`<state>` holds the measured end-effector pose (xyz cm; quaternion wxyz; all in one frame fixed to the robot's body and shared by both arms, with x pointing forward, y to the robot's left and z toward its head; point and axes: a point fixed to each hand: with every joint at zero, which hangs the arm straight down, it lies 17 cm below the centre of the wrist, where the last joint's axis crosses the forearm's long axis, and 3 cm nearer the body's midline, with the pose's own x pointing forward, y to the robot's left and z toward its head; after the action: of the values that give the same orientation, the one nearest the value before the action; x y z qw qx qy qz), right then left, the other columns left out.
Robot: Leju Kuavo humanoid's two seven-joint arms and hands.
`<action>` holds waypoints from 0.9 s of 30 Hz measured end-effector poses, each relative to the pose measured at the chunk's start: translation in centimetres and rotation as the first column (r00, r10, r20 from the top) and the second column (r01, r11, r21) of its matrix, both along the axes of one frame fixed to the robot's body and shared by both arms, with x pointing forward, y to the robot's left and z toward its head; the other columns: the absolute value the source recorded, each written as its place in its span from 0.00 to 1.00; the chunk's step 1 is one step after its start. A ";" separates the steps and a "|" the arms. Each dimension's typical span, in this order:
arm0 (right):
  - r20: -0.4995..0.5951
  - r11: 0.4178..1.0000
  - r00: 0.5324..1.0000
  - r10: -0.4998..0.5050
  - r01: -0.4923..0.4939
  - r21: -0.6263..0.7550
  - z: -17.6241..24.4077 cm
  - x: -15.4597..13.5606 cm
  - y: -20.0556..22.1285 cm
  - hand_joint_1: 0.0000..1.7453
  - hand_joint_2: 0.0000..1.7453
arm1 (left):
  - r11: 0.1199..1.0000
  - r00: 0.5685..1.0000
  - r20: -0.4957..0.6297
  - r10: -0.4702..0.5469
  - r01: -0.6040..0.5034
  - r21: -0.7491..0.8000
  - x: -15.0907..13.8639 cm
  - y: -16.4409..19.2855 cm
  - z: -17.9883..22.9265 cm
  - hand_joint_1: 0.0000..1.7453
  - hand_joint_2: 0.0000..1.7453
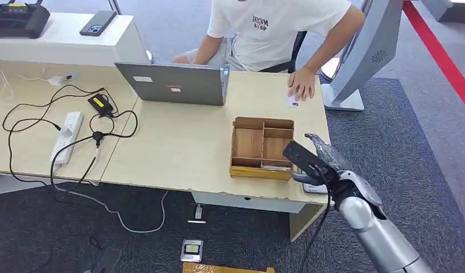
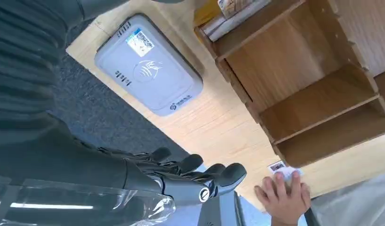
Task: Pass the card to the sensor for recognition and then transmit it.
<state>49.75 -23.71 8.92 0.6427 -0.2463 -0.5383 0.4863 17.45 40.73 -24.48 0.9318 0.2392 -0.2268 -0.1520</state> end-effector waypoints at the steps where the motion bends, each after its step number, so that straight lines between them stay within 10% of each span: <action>1: -0.004 1.000 1.000 0.004 -0.004 -0.001 -0.1 -0.1 0.1 0.00 1.00 | 1.000 1.000 0.000 0.001 -0.001 -0.001 0.0 0.0 0.0 0.00 1.00; 27: 0.120 0.985 0.980 0.157 -0.148 -0.085 0.9 -0.7 5.2 0.00 1.00 | 1.000 1.000 0.015 0.007 -0.007 -0.013 0.2 -0.2 0.1 0.00 1.00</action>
<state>49.00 -18.50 9.80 0.5583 -0.2588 -0.5763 0.5378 17.68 40.49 -24.42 0.9321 0.2352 -0.2341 -0.1453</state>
